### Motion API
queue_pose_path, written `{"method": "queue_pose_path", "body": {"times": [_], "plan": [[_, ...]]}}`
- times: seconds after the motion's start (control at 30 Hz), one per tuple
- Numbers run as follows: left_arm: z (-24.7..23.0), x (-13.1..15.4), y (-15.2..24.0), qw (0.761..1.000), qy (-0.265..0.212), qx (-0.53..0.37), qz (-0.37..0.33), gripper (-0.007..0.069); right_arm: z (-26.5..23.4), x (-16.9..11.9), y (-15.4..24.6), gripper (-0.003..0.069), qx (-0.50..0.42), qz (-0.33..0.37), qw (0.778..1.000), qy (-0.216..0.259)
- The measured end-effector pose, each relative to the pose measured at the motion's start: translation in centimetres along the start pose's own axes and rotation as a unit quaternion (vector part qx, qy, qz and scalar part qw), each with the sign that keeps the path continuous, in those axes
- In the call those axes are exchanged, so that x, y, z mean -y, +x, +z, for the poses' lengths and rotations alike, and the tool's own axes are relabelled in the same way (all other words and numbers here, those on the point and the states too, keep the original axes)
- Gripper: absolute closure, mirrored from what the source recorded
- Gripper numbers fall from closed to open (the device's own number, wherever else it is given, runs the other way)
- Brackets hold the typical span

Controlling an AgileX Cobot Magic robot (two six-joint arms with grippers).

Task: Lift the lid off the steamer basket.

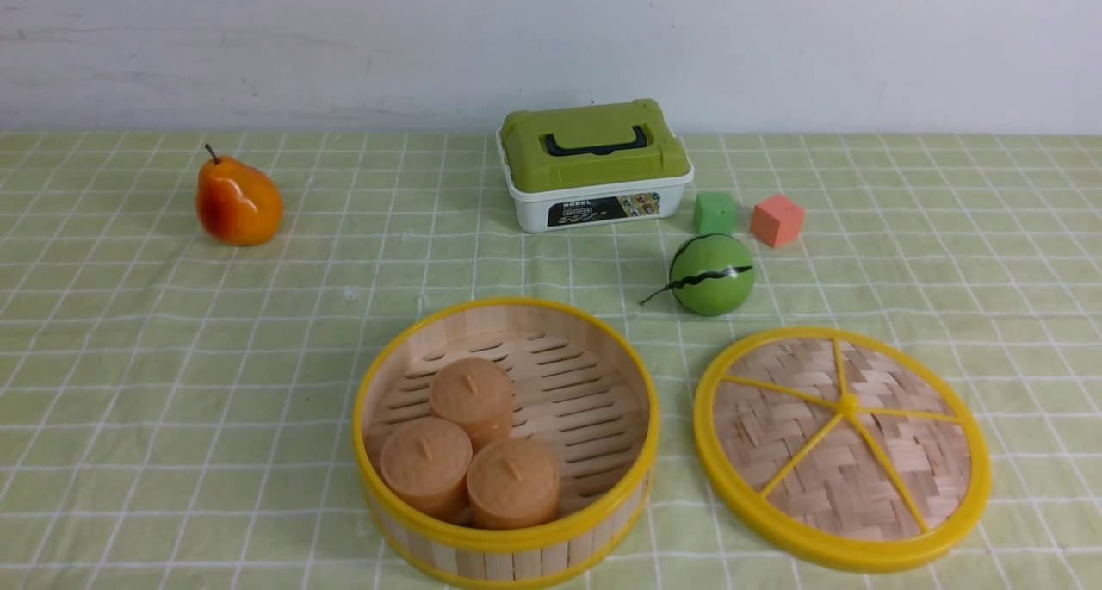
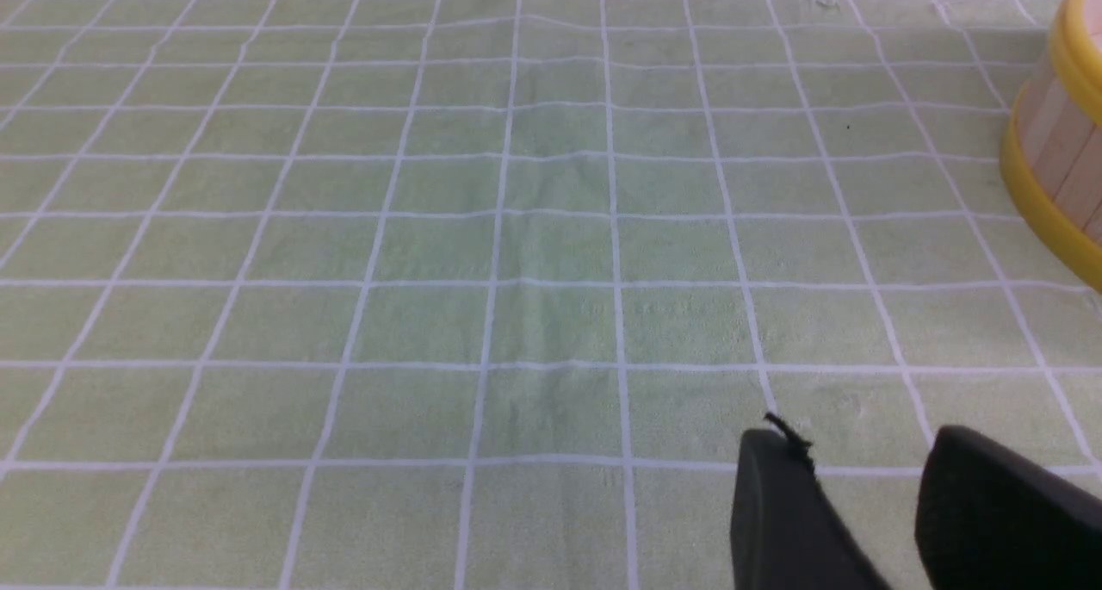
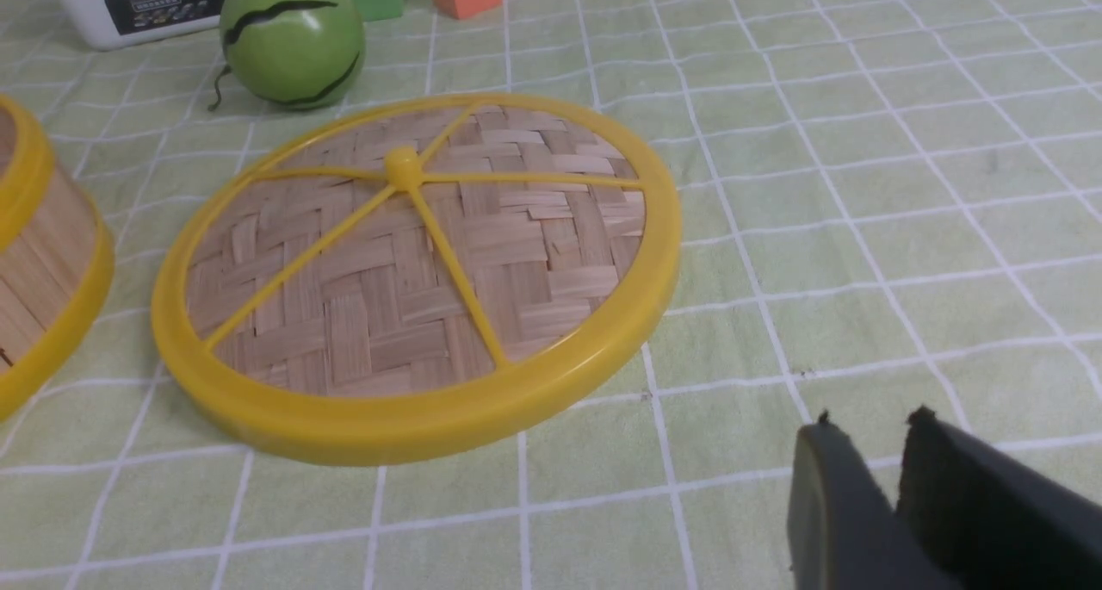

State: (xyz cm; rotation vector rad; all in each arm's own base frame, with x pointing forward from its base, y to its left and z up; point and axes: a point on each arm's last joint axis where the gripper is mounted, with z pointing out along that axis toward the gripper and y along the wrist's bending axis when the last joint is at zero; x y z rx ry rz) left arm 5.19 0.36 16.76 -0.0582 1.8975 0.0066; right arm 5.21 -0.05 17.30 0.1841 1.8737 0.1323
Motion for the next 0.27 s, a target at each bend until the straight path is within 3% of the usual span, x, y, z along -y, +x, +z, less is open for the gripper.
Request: {"method": "queue_pose_path", "body": {"times": [0.27], "plan": [[0.00, 0.00, 0.00, 1.000, 0.000, 0.000, 0.000, 0.0386, 0.00, 0.00, 0.00, 0.0550, 0.000, 0.000, 1.000, 0.000]]}}
